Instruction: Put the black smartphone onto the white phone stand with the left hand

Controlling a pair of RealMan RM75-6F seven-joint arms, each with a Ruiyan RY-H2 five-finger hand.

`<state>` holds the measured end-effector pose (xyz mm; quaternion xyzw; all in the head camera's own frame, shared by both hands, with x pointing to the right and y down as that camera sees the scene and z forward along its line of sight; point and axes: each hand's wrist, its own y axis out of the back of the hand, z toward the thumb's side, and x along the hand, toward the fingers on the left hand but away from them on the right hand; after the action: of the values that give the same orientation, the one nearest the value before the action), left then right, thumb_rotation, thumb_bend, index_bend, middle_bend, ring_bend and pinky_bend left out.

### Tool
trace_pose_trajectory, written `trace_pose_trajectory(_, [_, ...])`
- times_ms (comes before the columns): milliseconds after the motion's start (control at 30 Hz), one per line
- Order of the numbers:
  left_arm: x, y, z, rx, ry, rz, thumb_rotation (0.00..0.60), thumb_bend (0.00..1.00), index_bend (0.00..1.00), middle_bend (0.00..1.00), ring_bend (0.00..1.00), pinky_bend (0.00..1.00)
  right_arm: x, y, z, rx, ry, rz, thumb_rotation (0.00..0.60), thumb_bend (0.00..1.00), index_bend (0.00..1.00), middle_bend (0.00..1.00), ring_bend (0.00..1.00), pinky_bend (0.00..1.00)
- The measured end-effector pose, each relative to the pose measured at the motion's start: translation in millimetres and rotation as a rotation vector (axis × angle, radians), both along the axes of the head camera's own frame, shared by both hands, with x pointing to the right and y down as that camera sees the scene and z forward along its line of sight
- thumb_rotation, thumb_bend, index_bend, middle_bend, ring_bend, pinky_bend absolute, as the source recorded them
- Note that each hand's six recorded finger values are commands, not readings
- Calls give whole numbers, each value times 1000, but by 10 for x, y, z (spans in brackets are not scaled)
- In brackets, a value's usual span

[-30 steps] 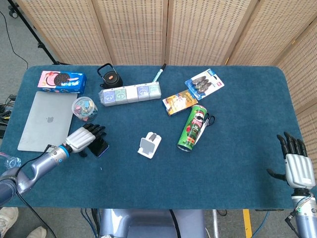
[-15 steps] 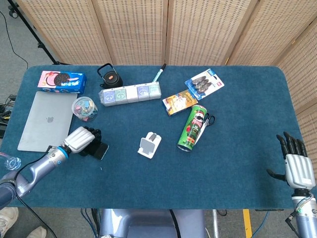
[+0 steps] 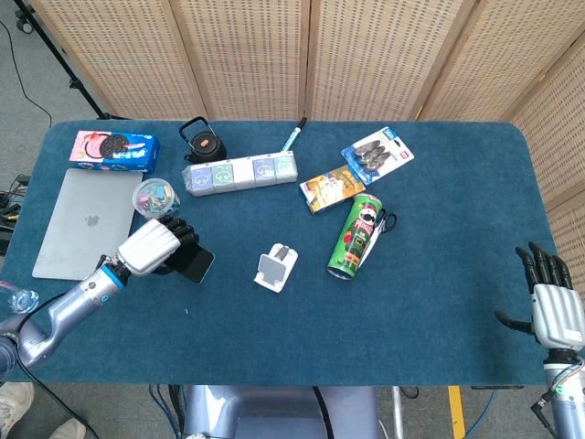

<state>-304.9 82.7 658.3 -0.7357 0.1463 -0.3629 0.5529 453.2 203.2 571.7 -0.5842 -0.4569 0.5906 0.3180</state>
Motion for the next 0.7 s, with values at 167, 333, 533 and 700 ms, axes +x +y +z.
trace_pose_trajectory(167, [228,-21,-449,287,85,173,600,102,518,414,313,416,6,-1,-37,7,-12,4,600,0,0,0,0,0])
trace_pose_trajectory(333, [415,34,-760,610,128,400,600,94,518,414,313,416,18,-2,-67,11,-23,9,600,0,0,0,0,0])
trace_pose_trajectory(533, [761,15,-710,798,106,580,600,94,518,414,312,416,40,-7,-74,10,-27,15,600,0,0,0,0,0])
trace_pose_trajectory(700, [1045,-62,-706,850,111,670,600,93,519,414,313,416,71,-23,-60,8,-19,24,600,0,0,0,0,0])
